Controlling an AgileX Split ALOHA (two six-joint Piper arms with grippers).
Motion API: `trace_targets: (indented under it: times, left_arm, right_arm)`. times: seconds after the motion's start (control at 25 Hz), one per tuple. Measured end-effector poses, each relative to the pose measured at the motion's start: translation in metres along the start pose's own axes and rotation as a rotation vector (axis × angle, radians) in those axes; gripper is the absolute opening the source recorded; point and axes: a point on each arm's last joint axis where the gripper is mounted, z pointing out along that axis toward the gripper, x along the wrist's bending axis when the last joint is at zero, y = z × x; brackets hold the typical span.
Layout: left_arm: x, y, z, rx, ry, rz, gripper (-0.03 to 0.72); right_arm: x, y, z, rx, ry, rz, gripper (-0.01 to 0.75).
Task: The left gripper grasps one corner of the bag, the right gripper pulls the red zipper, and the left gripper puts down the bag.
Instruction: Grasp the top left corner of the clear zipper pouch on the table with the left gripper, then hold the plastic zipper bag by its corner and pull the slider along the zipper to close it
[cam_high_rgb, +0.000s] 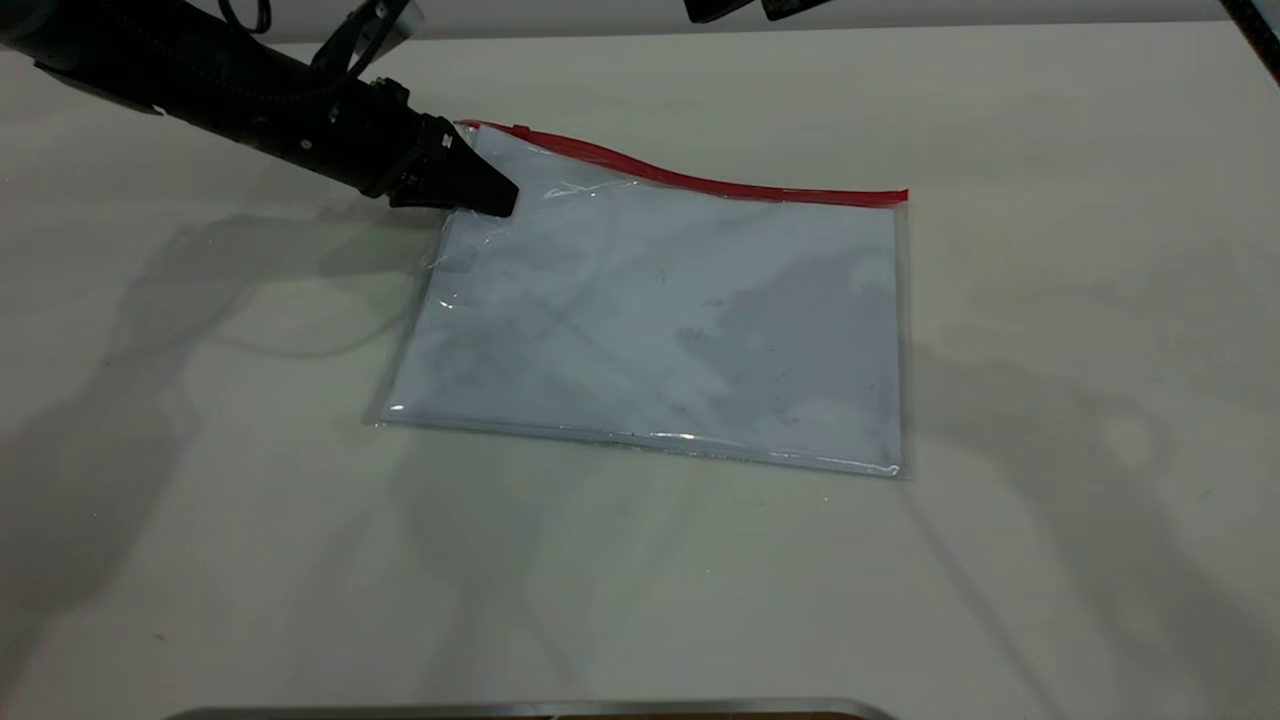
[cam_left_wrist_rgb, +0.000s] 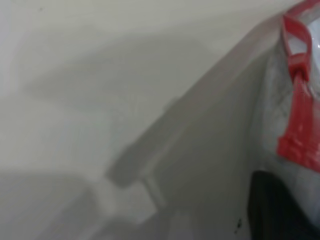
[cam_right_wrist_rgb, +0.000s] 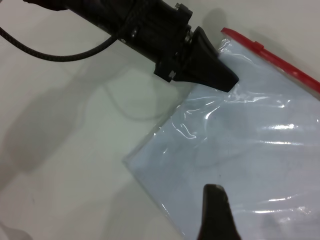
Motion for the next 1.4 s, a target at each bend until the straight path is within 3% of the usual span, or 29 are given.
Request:
trace_targets:
  times: [0.16,0.4,0.72,1.0,1.2,1.4]
  left_arm:
    - [-0.006,0.01,-0.007,-0.008,-0.009,0.102,0.052]
    - [-0.037,0.046,-0.04,-0.007,-0.027,0.413,0.051]
    - [-0.081,0.077,-0.087,0.086,-0.076,0.667,0.051]
    - [-0.089,0.071,-0.096,0.212,-0.121,0.739,0.051]
    - [-0.092,0.07,-0.093,0.227,-0.129,0.751,0.051]
    - [-0.095,0.07,-0.087,0.252,-0.125,0.78,0.051]
  right_arm:
    - [0.001,0.0,0.0,0.004,0.014,-0.003,0.549]
    - [0.007,0.012,-0.002,-0.018,0.069,-0.041,0.549]
    - [0.003,0.043,0.014,-0.085,0.099,-0.106,0.549]
    - [-0.009,0.058,0.064,-0.101,0.227,-0.135,0.549]
    - [-0.018,0.058,0.097,-0.089,0.325,-0.152,0.549]
    - [-0.026,0.052,0.119,-0.085,0.347,-0.143,0.549]
